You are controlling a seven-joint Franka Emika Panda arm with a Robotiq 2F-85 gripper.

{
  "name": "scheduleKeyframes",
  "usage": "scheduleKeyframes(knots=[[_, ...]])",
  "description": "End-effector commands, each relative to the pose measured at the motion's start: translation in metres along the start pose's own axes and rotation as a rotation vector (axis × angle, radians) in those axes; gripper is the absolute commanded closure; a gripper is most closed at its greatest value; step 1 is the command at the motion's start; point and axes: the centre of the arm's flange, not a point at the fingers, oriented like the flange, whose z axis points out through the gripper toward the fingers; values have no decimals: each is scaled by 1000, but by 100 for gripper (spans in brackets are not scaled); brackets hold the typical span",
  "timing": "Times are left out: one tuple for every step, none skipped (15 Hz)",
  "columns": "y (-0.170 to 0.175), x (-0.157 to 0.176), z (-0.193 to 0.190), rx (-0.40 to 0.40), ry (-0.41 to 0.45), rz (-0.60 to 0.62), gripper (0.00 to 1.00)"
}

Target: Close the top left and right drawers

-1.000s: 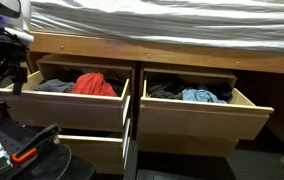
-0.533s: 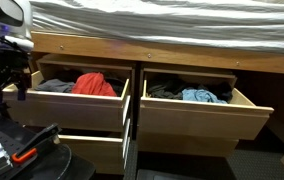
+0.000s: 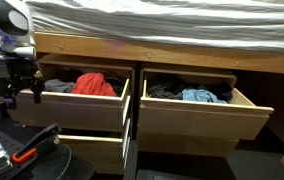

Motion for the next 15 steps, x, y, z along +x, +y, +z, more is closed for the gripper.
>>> scheduleKeyframes(knots=[[0,0,2,-2,-1,4,0],[0,0,2,-2,-2,5,0],[-1,0,2,-1,-2,5,0],[-1,0,2,0,-2,5,0],[-4,1,6,0,1,20,0],[-9,2,13,-1,-11,20,0],[-17,3,21,-2,-6,31,0],[-27,2,27,20,-12,30,0],[-36,3,32,44,-4,44,0],[-49,2,37,83,-7,56,0],[-60,0,38,122,-21,76,0],[-69,0,38,157,-16,93,0],[-69,-2,35,184,-11,106,0],[-75,-4,25,235,17,127,0],[-80,-3,17,263,46,149,0]])
